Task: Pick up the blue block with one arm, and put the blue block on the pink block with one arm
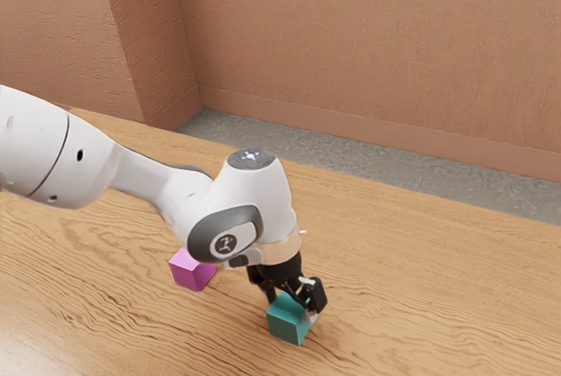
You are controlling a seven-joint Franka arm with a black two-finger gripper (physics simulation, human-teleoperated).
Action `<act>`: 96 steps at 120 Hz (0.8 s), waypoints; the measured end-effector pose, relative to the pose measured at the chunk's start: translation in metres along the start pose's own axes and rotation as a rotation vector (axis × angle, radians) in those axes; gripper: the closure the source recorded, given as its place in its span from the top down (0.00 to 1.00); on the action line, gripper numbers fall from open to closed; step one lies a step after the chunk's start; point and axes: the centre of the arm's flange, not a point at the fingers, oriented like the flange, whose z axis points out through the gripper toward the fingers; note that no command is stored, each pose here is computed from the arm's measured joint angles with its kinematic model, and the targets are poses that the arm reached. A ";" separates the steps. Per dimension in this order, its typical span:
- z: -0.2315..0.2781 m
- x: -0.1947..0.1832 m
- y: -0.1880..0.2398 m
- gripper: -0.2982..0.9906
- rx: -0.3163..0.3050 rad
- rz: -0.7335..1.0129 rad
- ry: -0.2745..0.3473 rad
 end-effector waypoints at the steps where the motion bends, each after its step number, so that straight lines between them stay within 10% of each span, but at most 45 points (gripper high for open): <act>1: 0.000 0.000 0.000 0.77 0.000 0.000 0.000; 96: 0.018 -0.003 0.007 0.77 0.002 -0.013 0.014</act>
